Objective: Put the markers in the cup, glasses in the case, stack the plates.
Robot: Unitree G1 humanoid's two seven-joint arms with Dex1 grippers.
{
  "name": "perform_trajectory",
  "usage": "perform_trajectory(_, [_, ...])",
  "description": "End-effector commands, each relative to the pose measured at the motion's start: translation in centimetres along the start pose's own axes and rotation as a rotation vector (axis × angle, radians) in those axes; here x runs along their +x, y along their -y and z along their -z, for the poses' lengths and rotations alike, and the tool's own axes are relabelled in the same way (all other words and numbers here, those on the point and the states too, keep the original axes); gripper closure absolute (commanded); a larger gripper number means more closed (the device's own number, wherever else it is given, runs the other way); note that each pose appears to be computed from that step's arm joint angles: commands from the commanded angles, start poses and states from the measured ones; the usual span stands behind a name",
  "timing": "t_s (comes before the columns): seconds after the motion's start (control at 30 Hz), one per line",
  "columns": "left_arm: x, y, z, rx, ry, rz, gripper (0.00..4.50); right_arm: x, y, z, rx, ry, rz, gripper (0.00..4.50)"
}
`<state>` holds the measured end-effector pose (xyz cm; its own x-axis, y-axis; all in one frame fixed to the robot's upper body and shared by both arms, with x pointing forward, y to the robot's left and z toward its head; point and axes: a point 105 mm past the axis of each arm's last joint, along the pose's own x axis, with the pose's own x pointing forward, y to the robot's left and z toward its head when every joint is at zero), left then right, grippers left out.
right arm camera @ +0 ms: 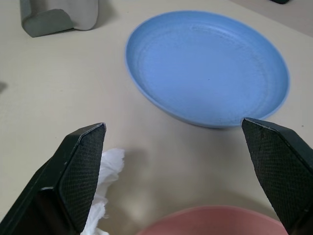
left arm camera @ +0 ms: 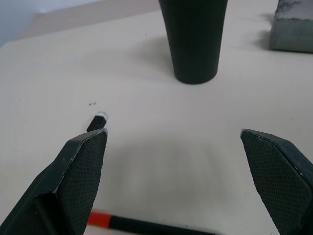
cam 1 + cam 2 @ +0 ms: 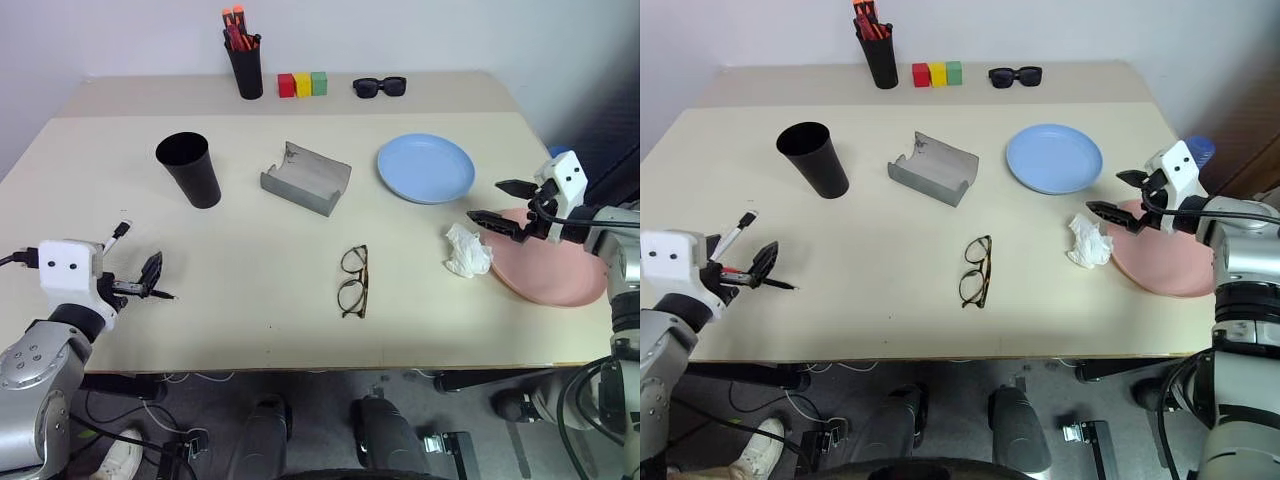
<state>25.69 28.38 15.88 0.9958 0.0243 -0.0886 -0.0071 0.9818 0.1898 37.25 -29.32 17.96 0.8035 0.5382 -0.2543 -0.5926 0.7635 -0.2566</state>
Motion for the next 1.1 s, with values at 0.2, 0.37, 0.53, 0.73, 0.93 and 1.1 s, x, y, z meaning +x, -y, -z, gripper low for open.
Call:
perform_trajectory(0.2, [-0.3, 0.3, -1.1, 0.022, 0.035, -0.02, 0.02, 0.3, 0.4, -1.6, -0.042, 0.045, 0.009, 0.0])
perform_trajectory(0.37, [-0.2, 0.4, -1.0, 0.02, 0.032, -0.02, 0.02, 0.6, 0.1, -1.9, -0.052, 0.058, 0.002, 0.0])
perform_trajectory(0.53, [0.1, 0.1, -1.2, 0.026, 0.035, -0.018, 0.02, 1.0, -0.5, -1.8, -0.057, 0.064, -0.005, 0.0])
perform_trajectory(0.73, [1.4, 0.7, -1.0, 0.035, 0.028, 0.015, 0.02, 2.1, -2.2, -2.9, -0.071, 0.122, -0.027, 0.0])
perform_trajectory(0.93, [3.4, 0.4, -0.5, 0.023, -0.026, -0.046, 0.02, 3.9, -6.9, -5.3, -0.112, 0.2, -0.131, 0.0])
perform_trajectory(1.1, [3.3, -3.0, 0.3, -0.155, -0.097, -0.486, 0.02, 5.7, -15.3, -7.2, -0.174, 0.259, -0.403, 0.0])
